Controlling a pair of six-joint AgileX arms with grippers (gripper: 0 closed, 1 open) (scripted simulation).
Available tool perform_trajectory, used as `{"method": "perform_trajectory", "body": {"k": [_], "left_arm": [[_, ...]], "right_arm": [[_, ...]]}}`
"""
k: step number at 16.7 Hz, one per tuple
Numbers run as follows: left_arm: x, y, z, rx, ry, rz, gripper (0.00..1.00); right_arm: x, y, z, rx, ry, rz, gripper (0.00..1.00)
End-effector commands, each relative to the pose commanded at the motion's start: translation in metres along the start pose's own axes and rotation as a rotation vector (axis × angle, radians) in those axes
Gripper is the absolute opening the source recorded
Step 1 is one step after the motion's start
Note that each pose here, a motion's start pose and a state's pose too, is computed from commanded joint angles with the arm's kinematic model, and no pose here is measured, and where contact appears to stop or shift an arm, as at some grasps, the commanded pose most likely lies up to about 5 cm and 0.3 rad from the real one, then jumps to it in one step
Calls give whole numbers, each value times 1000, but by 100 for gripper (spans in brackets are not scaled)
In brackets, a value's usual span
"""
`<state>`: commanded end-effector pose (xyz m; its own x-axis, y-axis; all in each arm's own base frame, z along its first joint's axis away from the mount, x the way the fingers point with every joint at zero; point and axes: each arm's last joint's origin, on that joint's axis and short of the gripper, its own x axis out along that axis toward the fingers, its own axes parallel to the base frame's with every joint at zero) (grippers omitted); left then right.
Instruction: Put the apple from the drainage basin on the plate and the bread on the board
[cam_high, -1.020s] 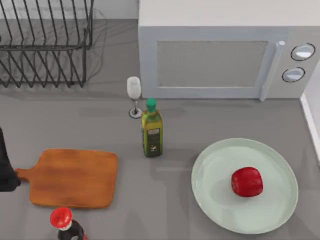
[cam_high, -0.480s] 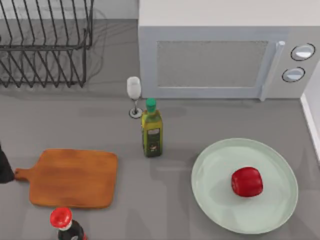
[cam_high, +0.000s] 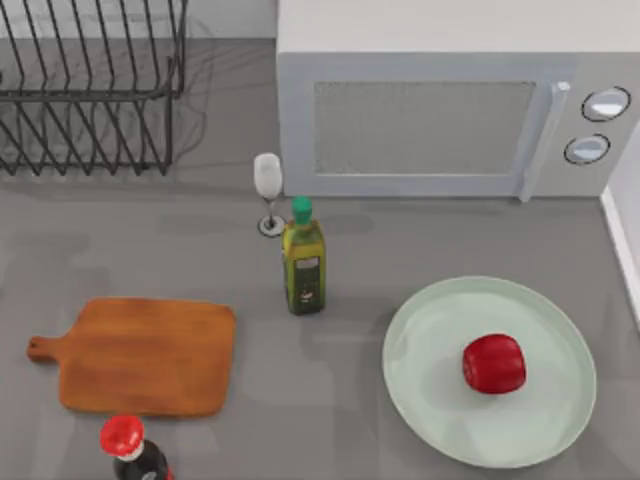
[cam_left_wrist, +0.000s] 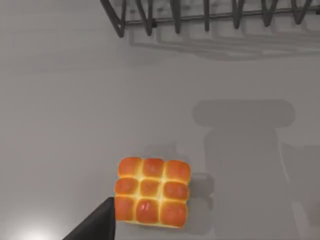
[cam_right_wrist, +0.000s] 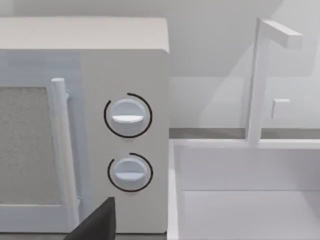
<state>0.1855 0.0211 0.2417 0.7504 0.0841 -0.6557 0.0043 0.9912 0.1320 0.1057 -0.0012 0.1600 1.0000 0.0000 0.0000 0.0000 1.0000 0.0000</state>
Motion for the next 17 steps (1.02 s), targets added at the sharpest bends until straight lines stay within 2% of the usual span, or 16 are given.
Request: {"method": "perform_trajectory", "body": {"k": [4,9,13,17], "left_arm": [[55,20,37,36,338,-43,100],[127,45,55,59,653,-115,100],[167,58,52,64,805,-166,100],[176,61,51,64,839,-179,100]], "right_arm": [[0,0,0,0,0,0,100],[0,0,0,0,0,0,100],[0,0,0,0,0,0,100],[0,0,0,0,0,0,100]]}}
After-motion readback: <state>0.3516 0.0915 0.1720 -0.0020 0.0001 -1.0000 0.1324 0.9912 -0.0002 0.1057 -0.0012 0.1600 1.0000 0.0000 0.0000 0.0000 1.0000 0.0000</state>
